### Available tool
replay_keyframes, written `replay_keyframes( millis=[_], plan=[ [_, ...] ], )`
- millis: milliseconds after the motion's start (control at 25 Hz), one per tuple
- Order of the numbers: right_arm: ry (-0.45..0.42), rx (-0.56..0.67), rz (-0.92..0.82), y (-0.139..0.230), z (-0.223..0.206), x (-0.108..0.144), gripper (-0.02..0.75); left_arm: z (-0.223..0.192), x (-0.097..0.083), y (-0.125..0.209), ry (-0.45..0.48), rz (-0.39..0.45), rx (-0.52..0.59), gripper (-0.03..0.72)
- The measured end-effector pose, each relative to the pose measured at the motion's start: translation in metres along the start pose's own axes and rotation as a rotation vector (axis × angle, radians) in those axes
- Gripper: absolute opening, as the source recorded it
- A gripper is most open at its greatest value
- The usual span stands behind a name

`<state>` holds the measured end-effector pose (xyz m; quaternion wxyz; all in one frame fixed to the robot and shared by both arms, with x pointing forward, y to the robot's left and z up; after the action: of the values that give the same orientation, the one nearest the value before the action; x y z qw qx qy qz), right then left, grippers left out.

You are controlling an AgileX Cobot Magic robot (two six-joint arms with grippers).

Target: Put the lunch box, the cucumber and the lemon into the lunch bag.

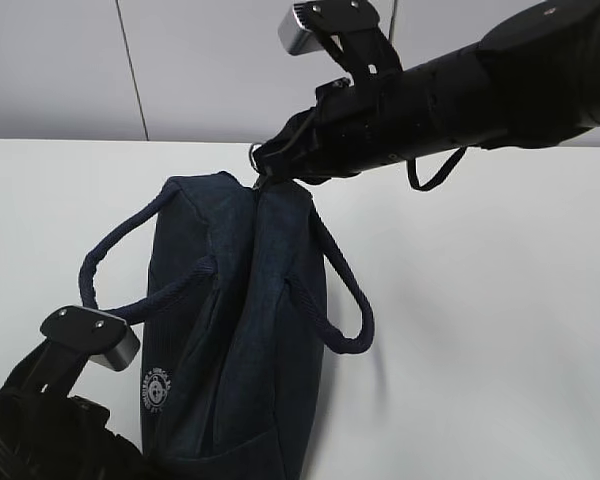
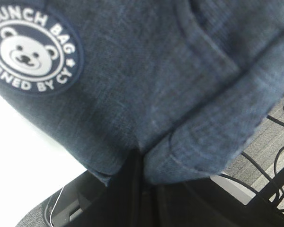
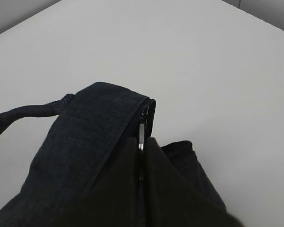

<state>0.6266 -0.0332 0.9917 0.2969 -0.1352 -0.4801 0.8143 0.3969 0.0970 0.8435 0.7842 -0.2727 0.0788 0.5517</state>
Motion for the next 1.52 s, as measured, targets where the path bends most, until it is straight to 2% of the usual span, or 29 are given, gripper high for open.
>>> replay_keyframes(
  millis=[160, 360, 520, 640, 800, 920, 1080, 1240, 1520],
  plan=[
    [-0.026, -0.015, 0.009, -0.008, 0.001, 0.004, 0.0, 0.0, 0.001, -0.001, -0.003, 0.002, -0.004, -0.009],
    [-0.098, -0.029, 0.008, -0.018, 0.004, 0.016, 0.0, 0.0, 0.002, -0.002, -0.008, -0.001, -0.009, -0.009],
    [-0.123, -0.017, -0.021, -0.017, 0.004, 0.021, 0.0, 0.001, -0.003, -0.01, 0.002, -0.034, -0.025, 0.013],
    [-0.121, -0.002, -0.021, -0.014, 0.004, 0.02, 0.0, 0.003, -0.01, -0.021, 0.017, -0.048, -0.049, 0.111],
    [-0.142, 0.022, -0.01, -0.01, 0.005, 0.024, 0.0, 0.007, -0.021, -0.031, 0.05, -0.061, -0.06, 0.331],
    [-0.155, 0.042, -0.002, -0.006, 0.005, 0.026, 0.0, 0.011, -0.028, -0.029, 0.083, -0.065, -0.051, 0.401],
    [-0.164, 0.063, 0.014, -0.002, 0.006, 0.028, 0.0, 0.028, -0.042, -0.032, 0.138, -0.087, -0.086, 0.419],
    [-0.165, 0.067, 0.015, -0.001, 0.006, 0.028, 0.0, 0.054, -0.057, -0.04, 0.199, -0.089, -0.17, 0.418],
    [-0.167, 0.068, 0.014, -0.001, 0.006, 0.028, 0.0, 0.097, -0.08, -0.066, 0.28, -0.055, -0.318, 0.354]
  ],
)
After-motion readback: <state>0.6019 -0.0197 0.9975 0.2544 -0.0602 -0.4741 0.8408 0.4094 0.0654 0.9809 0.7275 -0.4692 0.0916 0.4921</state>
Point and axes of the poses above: a point on each arm's last joint axis where the gripper is mounted, z pointing back along that axis away from the gripper, x along the wrist's bending axis when the last joint is at zero, y = z × x, the point moved 9 cm from there along -z, pointing out along that axis toward the gripper, and after that the axes turned 6 degrees about z, right-handed, at the moved point
